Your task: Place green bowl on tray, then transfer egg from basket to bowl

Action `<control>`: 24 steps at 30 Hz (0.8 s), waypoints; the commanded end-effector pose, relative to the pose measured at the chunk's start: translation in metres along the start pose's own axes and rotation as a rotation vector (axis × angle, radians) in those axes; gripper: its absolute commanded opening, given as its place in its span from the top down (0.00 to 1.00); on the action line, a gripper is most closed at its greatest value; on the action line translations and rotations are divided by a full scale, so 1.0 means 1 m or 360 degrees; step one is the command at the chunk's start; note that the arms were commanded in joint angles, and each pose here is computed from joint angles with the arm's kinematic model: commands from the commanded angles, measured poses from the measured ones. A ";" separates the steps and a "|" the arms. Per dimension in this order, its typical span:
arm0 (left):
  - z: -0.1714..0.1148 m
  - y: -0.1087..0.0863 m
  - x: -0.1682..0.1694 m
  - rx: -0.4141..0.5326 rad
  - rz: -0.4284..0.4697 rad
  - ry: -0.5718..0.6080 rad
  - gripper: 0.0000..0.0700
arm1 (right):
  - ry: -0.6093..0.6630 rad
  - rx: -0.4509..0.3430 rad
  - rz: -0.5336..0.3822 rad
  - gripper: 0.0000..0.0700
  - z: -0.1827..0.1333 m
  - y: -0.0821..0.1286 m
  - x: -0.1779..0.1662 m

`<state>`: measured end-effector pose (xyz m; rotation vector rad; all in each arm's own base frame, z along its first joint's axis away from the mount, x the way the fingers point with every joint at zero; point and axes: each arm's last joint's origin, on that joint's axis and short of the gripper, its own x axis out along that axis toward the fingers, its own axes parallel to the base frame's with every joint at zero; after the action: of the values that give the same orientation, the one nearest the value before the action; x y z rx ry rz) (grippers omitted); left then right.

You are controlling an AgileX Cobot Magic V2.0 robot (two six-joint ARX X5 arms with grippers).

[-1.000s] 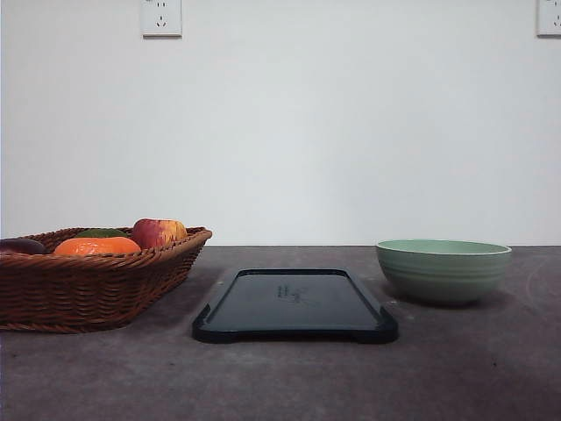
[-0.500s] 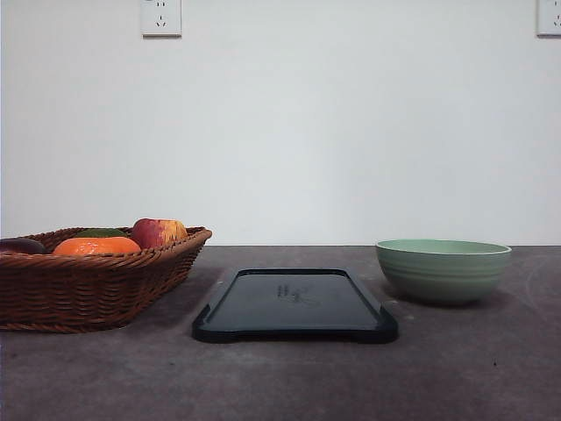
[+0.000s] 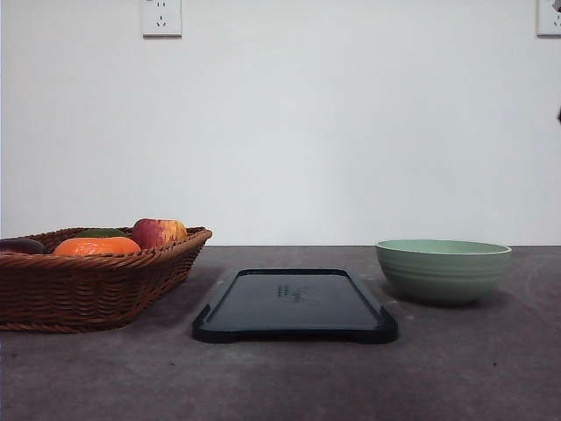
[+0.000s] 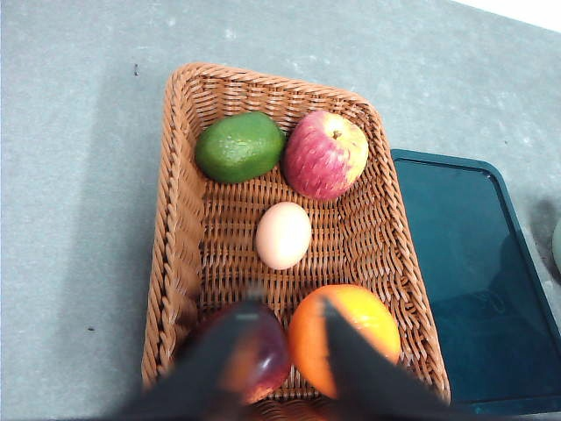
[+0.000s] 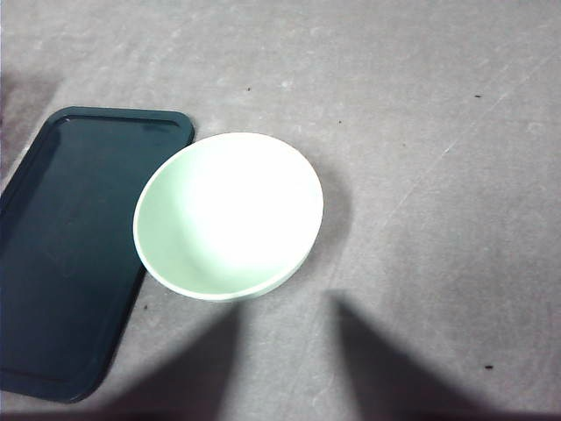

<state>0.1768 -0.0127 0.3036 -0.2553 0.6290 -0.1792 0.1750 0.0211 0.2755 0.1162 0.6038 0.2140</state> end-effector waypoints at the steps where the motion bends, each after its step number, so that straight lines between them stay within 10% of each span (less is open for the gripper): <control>1: 0.006 -0.003 -0.003 0.0035 -0.0021 -0.0041 0.48 | -0.0034 -0.0010 0.0004 0.40 0.006 0.001 -0.002; 24: 0.006 -0.003 -0.003 0.0024 -0.0022 -0.0043 0.44 | 0.0628 0.0075 -0.0057 0.45 0.079 0.004 0.025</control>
<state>0.1771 -0.0129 0.3042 -0.2490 0.6217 -0.1835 0.2331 0.0265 0.3247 0.1266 1.0038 0.1785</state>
